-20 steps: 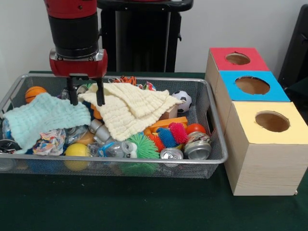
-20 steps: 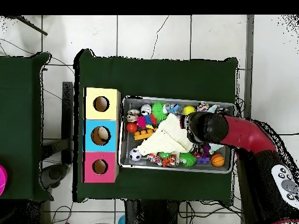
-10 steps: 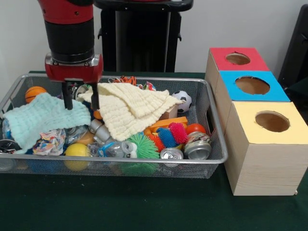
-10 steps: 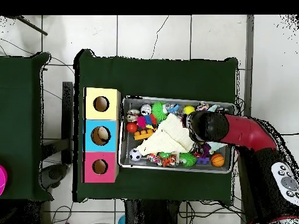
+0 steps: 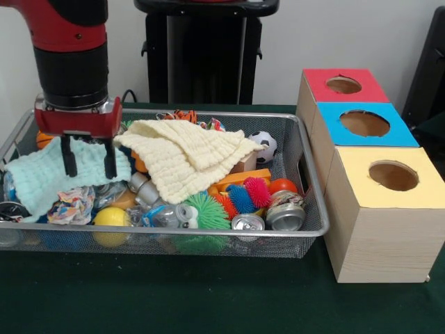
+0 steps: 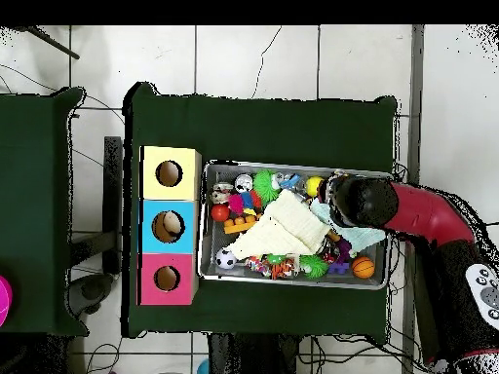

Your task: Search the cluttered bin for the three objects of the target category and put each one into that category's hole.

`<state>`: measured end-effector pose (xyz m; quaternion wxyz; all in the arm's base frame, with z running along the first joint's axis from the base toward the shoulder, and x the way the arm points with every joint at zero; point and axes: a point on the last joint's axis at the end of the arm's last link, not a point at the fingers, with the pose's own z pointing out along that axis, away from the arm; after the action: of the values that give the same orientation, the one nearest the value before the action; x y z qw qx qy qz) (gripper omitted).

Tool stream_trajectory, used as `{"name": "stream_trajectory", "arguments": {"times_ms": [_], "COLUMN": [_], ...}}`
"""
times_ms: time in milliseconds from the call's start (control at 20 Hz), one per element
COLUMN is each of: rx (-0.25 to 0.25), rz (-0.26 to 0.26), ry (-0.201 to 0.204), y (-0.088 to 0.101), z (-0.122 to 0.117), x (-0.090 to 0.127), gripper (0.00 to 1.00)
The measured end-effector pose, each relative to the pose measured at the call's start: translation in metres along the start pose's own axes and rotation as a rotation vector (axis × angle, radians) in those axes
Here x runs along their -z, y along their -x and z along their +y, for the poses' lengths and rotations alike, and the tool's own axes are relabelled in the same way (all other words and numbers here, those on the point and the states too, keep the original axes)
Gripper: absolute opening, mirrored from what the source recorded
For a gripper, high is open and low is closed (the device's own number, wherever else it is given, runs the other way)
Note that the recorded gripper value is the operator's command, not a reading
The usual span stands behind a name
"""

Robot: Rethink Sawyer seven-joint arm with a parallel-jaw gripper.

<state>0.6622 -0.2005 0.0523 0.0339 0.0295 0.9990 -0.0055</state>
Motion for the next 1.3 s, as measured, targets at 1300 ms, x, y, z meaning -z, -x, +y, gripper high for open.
{"name": "stream_trajectory", "arguments": {"times_ms": [1300], "rx": [0.014], "rz": [-0.008], "ry": [0.018], "y": [0.013], "z": [0.000], "x": [-0.042], "gripper": [1.00]}}
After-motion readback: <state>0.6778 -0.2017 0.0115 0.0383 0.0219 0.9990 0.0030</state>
